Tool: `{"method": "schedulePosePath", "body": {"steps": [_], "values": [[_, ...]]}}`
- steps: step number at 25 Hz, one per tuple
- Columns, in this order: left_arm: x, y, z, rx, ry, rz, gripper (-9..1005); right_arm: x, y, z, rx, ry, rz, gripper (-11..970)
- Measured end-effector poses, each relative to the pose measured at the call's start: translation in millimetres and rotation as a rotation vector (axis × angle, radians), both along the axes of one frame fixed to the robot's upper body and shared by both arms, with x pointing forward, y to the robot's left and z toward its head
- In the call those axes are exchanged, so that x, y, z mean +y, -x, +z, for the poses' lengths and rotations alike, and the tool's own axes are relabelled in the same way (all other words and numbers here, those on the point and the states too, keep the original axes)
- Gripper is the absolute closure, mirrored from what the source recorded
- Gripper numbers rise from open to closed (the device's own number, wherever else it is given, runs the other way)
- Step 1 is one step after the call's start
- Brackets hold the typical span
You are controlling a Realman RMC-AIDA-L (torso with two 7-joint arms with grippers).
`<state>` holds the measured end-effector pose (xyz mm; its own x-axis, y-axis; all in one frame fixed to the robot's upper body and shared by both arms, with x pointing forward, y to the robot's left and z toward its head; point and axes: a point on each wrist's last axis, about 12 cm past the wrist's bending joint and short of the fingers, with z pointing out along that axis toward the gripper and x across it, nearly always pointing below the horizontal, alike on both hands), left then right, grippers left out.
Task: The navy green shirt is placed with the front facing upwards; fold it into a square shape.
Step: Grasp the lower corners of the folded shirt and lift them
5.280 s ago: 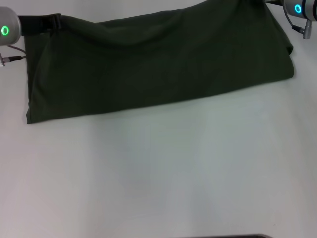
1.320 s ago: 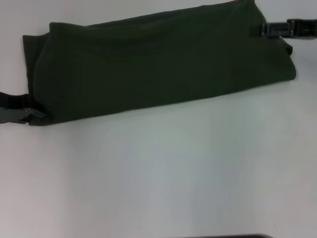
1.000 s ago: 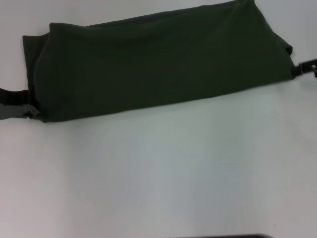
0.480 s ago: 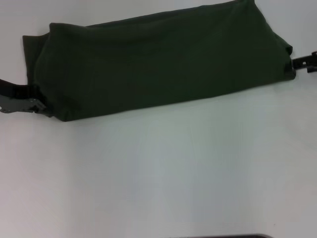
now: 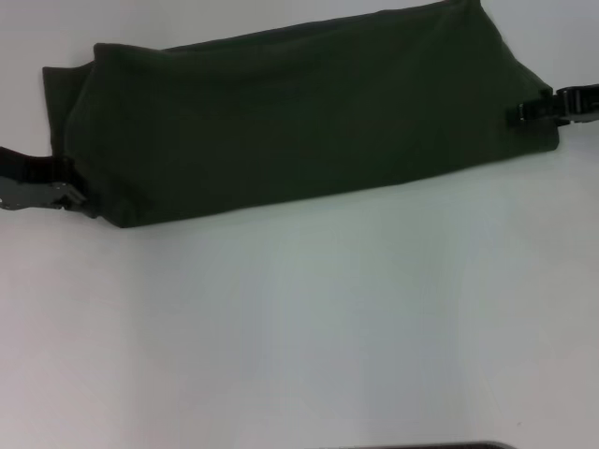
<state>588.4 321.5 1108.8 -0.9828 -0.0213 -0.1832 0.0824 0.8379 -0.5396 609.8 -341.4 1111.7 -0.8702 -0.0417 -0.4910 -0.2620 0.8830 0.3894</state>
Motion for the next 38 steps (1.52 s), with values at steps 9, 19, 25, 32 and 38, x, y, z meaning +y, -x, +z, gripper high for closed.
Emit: {"method": "schedulePosePath", "body": {"steps": [9,19,25,32,38], "values": [[2,-0.8,2.0,-0.01,-0.004,0.004,990,3,-0.3,-3.5,0.022,0.013,0.006,47],[0,-1.8,2.5,-0.012,-0.004,-0.002,990,7,3.0,-12.1,0.052,0.011,0.02,51],[0,-1.6,2.2,-0.012,-0.003,-0.002,989,9,3.4,-13.6,0.052,0.002,0.008,53],[-2,-1.1,1.4,-0.009,-0.001,-0.005,989,8,3.1,-9.2,0.032,0.013,0.02,118],[-3,-1.1,2.1,-0.006,0.0,-0.012,989,5,2.8,-4.2,0.04,0.017,0.031,344]]}}
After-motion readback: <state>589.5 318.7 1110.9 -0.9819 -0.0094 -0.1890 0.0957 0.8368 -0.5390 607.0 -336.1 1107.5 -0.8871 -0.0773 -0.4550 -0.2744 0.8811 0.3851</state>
